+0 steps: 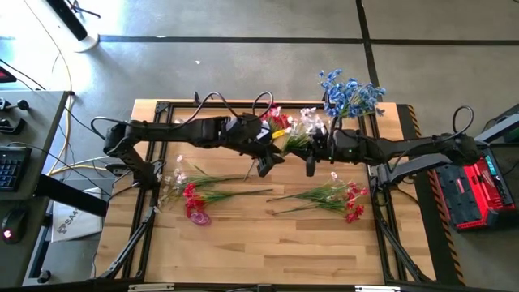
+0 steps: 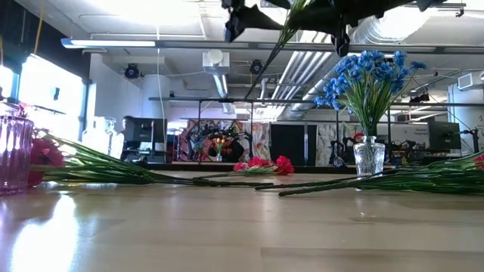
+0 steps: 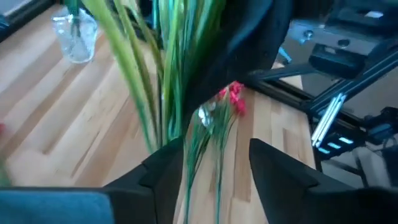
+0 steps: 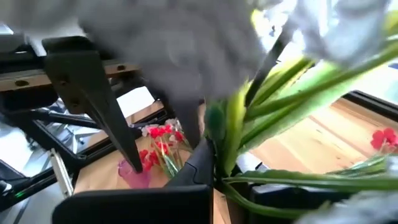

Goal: Sort flowers into vase by color
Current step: Put the middle white flowers into the left transparent vase

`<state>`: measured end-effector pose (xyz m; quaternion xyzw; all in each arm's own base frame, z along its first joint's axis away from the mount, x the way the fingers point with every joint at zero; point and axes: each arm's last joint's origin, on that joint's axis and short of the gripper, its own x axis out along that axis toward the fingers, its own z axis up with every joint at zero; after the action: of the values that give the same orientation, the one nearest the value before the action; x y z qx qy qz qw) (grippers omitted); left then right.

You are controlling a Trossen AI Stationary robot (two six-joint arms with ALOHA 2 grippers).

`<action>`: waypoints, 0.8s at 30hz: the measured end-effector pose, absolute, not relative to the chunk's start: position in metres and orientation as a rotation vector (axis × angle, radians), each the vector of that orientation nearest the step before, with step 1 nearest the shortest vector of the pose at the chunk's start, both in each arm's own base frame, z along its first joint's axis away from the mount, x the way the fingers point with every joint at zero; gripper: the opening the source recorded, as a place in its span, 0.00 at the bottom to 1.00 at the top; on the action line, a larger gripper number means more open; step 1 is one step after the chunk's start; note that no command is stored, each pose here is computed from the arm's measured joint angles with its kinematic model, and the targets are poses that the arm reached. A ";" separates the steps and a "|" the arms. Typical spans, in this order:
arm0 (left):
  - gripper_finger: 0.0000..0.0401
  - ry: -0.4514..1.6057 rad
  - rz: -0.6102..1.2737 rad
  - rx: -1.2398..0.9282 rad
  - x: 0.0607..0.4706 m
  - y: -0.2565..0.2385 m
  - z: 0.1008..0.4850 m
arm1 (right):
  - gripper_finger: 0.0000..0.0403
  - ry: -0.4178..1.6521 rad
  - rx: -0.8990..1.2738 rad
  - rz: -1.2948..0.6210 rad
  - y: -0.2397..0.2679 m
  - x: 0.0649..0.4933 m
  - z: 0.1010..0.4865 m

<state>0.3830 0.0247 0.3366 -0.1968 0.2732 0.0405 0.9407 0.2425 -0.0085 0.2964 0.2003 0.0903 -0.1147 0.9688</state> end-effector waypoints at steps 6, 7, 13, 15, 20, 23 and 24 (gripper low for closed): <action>0.44 0.572 0.064 -0.404 0.390 0.028 0.327 | 0.00 0.196 0.400 -0.175 -0.010 0.243 0.296; 0.43 0.568 0.061 -0.401 0.392 0.029 0.326 | 0.00 0.196 0.393 -0.173 -0.011 0.243 0.296; 0.25 0.541 0.067 -0.390 0.396 0.034 0.325 | 0.00 0.193 0.390 -0.149 -0.015 0.243 0.297; 0.16 0.543 0.072 -0.382 0.396 0.037 0.323 | 0.00 0.194 0.393 -0.156 -0.018 0.242 0.297; 0.03 0.540 0.080 -0.379 0.396 0.043 0.323 | 0.06 0.192 0.419 -0.144 -0.025 0.242 0.297; 0.02 0.535 0.090 -0.384 0.395 0.048 0.324 | 0.16 0.190 0.413 -0.156 -0.029 0.241 0.298; 0.01 0.531 0.097 -0.390 0.395 0.050 0.324 | 0.21 0.186 0.413 -0.163 -0.031 0.240 0.298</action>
<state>0.3951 0.0499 0.3239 -0.1914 0.2608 0.0475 0.9450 0.2402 -0.0308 0.2982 0.2047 0.0921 -0.0807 0.9711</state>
